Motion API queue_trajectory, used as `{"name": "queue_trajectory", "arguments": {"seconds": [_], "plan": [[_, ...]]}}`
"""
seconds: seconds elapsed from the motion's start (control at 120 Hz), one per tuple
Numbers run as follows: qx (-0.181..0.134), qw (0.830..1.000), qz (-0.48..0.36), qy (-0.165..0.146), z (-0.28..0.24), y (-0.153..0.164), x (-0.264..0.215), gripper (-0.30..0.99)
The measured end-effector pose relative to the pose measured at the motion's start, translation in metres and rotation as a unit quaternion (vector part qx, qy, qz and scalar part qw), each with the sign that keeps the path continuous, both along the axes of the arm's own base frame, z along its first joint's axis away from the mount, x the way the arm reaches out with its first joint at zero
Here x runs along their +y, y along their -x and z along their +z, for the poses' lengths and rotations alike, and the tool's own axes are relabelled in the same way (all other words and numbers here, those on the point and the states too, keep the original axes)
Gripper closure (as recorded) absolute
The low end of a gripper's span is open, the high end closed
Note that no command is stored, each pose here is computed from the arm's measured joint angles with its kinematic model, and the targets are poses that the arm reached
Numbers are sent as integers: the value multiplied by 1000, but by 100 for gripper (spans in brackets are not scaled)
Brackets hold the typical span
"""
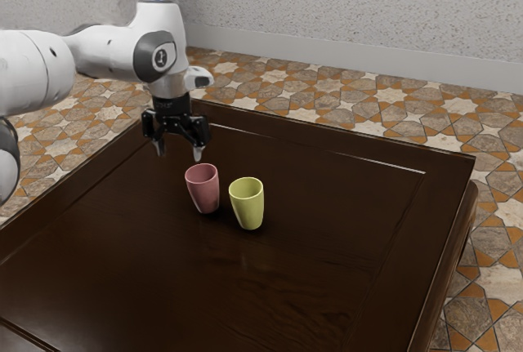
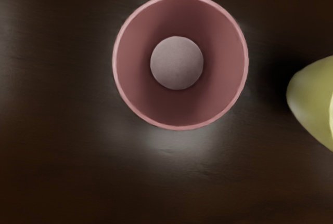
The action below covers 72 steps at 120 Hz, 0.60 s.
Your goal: Place the left cup onto the right cup
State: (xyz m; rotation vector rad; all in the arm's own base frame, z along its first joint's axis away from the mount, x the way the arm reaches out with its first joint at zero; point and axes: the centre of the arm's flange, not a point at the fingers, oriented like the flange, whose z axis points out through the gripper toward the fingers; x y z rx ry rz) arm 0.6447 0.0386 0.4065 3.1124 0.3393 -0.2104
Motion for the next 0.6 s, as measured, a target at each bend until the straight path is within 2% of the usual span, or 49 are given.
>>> {"name": "queue_trajectory", "arguments": {"seconds": [0.183, 0.292, 0.6], "plan": [[-18, 998, 56, 1, -45, -6, 6, 2], [-32, 997, 70, -1, -55, -11, -1, 2], [-68, 993, 100, -15, -30, -3, 16, 4]]}}
